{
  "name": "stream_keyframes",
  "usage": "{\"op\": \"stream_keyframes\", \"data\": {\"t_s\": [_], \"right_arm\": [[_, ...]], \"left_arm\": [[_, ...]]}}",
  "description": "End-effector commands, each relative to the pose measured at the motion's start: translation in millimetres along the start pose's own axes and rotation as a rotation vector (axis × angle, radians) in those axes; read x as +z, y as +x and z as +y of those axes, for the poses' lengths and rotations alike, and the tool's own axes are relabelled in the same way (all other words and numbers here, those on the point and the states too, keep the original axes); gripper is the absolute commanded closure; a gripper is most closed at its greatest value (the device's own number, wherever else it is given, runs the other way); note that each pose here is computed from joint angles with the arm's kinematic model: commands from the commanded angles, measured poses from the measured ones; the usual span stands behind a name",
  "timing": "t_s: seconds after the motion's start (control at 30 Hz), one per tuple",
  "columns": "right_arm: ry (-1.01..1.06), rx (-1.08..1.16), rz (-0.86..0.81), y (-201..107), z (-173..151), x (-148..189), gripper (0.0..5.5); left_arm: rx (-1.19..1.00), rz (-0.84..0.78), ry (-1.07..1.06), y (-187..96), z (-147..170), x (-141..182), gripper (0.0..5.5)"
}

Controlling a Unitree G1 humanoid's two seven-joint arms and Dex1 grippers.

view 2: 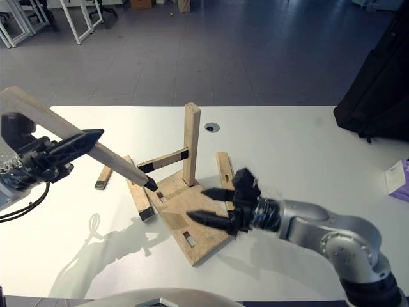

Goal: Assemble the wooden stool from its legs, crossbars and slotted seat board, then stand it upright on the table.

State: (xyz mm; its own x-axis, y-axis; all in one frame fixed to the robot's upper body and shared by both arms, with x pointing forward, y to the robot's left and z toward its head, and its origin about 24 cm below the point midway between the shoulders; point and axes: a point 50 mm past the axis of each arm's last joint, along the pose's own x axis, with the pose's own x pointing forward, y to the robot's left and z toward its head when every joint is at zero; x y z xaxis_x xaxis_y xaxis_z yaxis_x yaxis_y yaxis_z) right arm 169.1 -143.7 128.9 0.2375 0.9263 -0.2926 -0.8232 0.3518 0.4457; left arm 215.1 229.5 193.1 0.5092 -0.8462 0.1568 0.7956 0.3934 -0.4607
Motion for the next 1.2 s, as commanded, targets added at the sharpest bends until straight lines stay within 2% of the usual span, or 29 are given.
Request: {"op": "stream_keyframes", "data": {"t_s": [0.03, 0.13, 0.37, 0.6, 0.83, 1.2], "right_arm": [[-0.072, -0.049, 0.224, 3.7, -3.8, -37.2, 1.15], [-0.117, -0.068, 0.258, 5.8, -8.9, -45.4, 1.15], [-0.172, -0.043, 0.293, 8.3, -12.5, -49.4, 1.15], [-0.2, -0.043, 0.304, 6.8, -16.2, -46.7, 1.15], [-0.218, -0.032, 0.313, 7.4, -16.8, -45.7, 1.15], [-0.226, -0.031, 0.323, 7.8, -18.1, -47.7, 1.15]], "left_arm": [[-0.02, 0.11, 0.142, 2.3, 7.9, -28.7, 3.45], [0.013, 0.171, 0.243, 6.6, 24.4, -52.1, 3.45], [0.081, 0.074, 0.252, 10.5, 44.2, -77.8, 3.45], [0.095, 0.198, 0.26, -1.7, 53.2, -103.9, 3.45], [0.171, 0.284, 0.285, 2.4, 70.1, -104.8, 3.45], [0.109, 0.219, 0.211, 11.8, 71.4, -95.1, 3.45]]}}
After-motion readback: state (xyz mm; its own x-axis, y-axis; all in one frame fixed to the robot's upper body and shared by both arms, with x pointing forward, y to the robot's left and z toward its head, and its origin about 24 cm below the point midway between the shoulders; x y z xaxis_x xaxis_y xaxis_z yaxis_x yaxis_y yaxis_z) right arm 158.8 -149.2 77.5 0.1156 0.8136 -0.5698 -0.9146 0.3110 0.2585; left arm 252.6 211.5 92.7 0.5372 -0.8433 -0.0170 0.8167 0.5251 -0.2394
